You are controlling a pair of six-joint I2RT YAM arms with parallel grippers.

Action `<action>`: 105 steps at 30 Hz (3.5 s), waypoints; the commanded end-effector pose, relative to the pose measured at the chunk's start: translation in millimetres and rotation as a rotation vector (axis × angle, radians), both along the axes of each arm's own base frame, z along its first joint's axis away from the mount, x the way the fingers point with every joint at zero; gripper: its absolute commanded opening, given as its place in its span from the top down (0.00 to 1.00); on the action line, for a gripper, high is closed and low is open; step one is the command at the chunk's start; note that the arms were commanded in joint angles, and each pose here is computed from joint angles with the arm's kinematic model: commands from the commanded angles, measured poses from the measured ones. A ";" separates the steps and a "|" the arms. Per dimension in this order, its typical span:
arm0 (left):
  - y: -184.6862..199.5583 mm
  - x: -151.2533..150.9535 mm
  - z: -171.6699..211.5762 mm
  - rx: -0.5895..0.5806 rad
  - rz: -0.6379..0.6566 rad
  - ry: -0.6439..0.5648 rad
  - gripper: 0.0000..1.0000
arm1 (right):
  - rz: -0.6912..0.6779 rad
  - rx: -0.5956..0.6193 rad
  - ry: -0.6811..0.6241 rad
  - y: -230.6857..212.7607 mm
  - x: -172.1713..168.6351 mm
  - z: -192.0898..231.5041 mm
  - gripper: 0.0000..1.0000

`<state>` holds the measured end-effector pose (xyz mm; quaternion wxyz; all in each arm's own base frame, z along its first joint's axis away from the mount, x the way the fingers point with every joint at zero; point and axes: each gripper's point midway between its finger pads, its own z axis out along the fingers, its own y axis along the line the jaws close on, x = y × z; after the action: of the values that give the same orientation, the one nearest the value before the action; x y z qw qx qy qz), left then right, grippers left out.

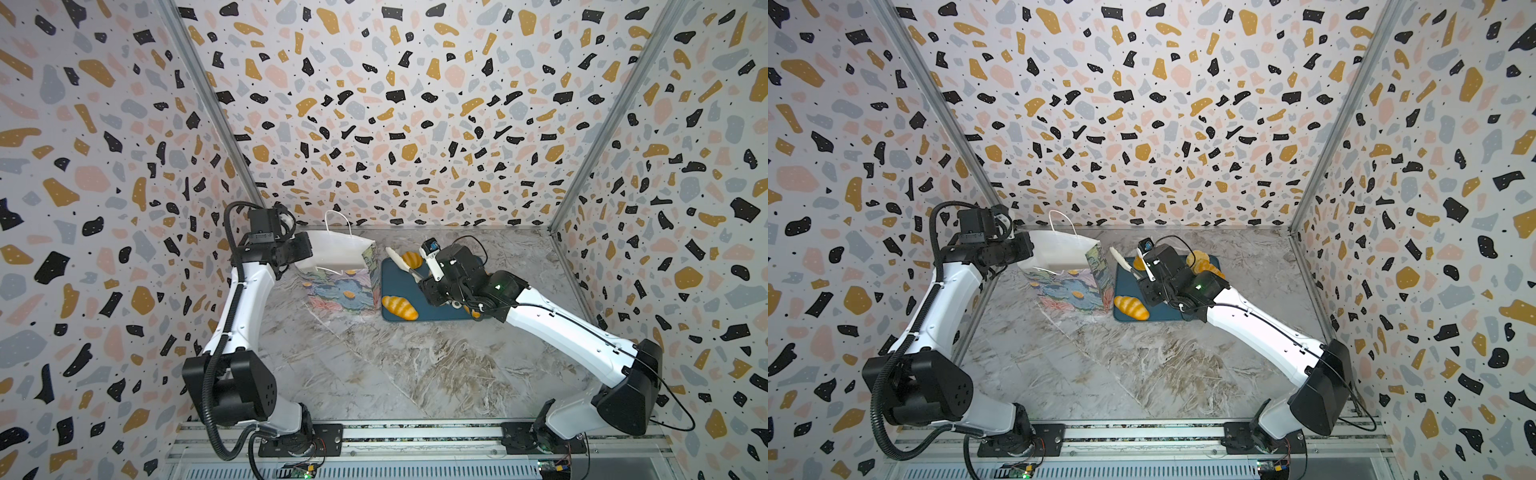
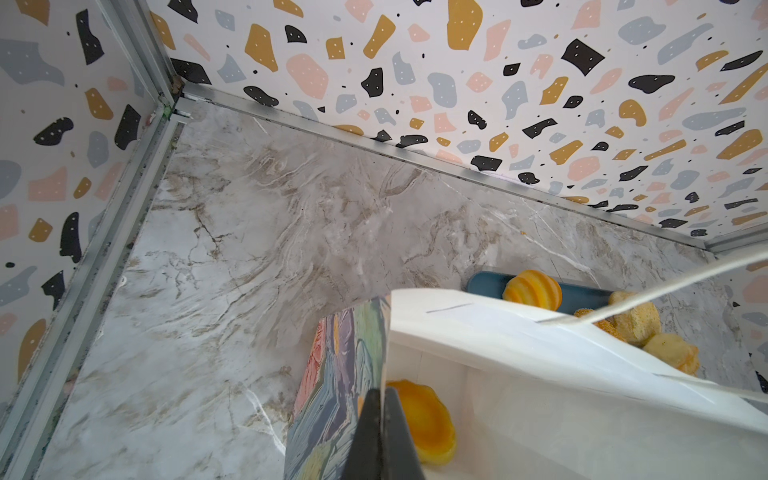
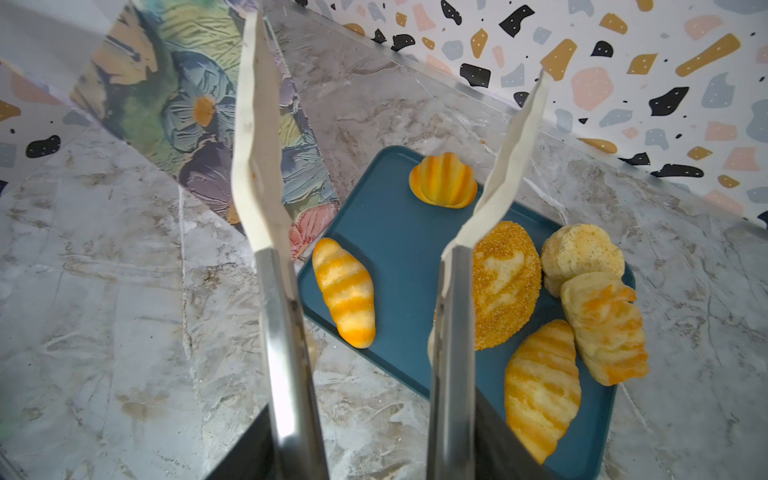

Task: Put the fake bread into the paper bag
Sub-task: 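Swing the empty tongs back over the blue tray, then lower the open tongs toward the striped orange roll on the tray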

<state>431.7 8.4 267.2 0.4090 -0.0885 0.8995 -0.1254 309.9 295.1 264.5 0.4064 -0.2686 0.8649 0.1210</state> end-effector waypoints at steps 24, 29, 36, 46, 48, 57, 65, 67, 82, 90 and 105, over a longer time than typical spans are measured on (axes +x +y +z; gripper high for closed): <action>3.1 -1.3 7.4 0.011 0.015 -0.028 1.00 | 0.030 -0.116 0.075 -12.8 39.0 -35.4 0.39; 1.1 -1.4 8.5 0.003 0.008 -0.032 1.00 | 0.017 -0.174 0.105 -17.4 47.0 -50.0 0.39; -0.4 -0.8 8.0 -0.007 0.003 -0.033 1.00 | 0.027 -0.219 0.134 -16.2 60.4 -60.1 0.41; 0.1 -0.3 5.6 -0.005 0.003 -0.028 1.00 | 0.011 -0.335 0.173 -20.9 81.7 -80.7 0.40; 0.2 -0.1 6.1 -0.005 0.003 -0.029 1.00 | 0.006 -0.348 0.178 -22.2 86.0 -84.4 0.40; -0.3 0.6 4.3 -0.009 0.003 -0.025 1.00 | 0.005 -0.406 0.196 -23.5 104.1 -101.8 0.39; -0.4 0.2 4.4 -0.009 0.002 -0.025 1.00 | 0.012 -0.449 0.201 -20.2 122.8 -109.7 0.38; -0.5 0.6 4.5 -0.008 0.002 -0.027 1.00 | 0.017 -0.458 0.205 -18.2 126.1 -112.9 0.38; -2.2 -0.5 5.6 -0.016 -0.005 -0.030 1.00 | 0.051 -0.463 0.238 -2.9 142.2 -130.2 0.36; -2.7 -0.6 6.0 -0.019 -0.007 -0.031 1.00 | 0.049 -0.473 0.258 -4.2 145.6 -141.7 0.35; -3.7 -0.6 7.5 -0.021 -0.011 -0.035 1.00 | 0.056 -0.482 0.277 -0.7 152.4 -154.2 0.35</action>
<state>432.0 7.5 266.3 0.4093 -0.0890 0.8987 -0.1298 457.9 292.9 95.9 0.1935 -0.3617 0.9109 -0.0449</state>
